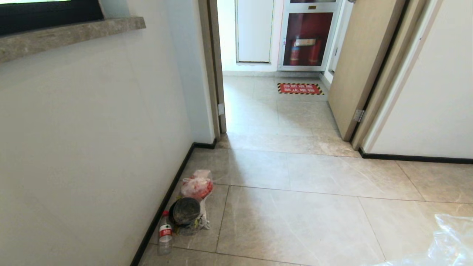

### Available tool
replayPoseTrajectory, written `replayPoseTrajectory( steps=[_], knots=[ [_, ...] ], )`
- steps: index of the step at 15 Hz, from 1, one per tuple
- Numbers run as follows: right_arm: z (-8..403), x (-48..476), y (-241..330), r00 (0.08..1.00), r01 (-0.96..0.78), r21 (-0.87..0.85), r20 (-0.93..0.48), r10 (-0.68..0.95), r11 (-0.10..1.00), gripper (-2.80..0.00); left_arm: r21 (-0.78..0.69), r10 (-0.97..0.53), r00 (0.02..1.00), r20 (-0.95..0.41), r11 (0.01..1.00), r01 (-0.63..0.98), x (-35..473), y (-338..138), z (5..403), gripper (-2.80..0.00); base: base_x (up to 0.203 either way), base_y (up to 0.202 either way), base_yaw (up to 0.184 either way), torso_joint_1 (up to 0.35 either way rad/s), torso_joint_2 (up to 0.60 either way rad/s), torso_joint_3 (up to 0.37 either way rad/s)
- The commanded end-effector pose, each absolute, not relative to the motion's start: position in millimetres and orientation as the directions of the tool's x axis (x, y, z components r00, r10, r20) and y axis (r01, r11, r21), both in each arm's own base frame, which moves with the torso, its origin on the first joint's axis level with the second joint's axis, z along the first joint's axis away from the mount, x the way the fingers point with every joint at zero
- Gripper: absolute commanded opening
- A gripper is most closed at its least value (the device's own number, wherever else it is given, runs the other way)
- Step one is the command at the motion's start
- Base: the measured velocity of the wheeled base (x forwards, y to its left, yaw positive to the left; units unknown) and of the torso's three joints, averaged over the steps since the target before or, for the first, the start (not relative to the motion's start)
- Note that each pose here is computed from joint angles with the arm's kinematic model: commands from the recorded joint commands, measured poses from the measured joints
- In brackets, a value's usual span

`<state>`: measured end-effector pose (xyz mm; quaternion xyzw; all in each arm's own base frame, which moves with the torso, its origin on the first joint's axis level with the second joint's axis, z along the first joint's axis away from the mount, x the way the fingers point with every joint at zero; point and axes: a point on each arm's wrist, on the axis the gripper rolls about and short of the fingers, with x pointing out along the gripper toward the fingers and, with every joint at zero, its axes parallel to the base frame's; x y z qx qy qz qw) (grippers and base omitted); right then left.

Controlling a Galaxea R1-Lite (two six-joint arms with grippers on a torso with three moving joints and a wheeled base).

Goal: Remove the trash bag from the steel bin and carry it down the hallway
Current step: Put the trash bag at the door

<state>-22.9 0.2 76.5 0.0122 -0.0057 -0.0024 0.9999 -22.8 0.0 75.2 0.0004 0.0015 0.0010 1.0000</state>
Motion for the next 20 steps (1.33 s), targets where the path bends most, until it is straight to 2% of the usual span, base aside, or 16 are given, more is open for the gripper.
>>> replayPoseTrajectory(
  steps=[1,5,14,20],
  knots=[
    [76.1,-22.8,0.2,1.000,0.004,0.025,0.011,-0.005,1.000,-2.80,0.000,0.003,1.000,-0.003,1.000,-0.003,-22.8,0.1,75.2,-2.80,0.000,0.000,0.000,0.000,0.00,0.000],
    [76.1,-22.8,0.2,1.000,0.004,0.025,0.011,-0.005,1.000,-2.80,0.000,0.003,1.000,-0.003,1.000,-0.003,-22.8,0.1,75.2,-2.80,0.000,-0.020,0.005,0.001,0.00,0.001],
    [76.1,-22.8,0.2,1.000,0.005,0.025,0.011,-0.005,1.000,-2.80,0.000,0.003,1.000,-0.003,1.000,-0.003,-22.8,0.1,75.2,-2.80,0.000,-0.174,0.000,0.002,0.00,0.001],
    [75.9,-22.8,0.2,1.000,0.005,0.020,0.008,-0.005,1.000,-2.80,0.000,0.003,1.000,-0.003,1.000,-0.003,-22.8,0.1,75.2,-2.80,0.000,0.000,0.000,0.000,0.00,0.000]
  ],
)
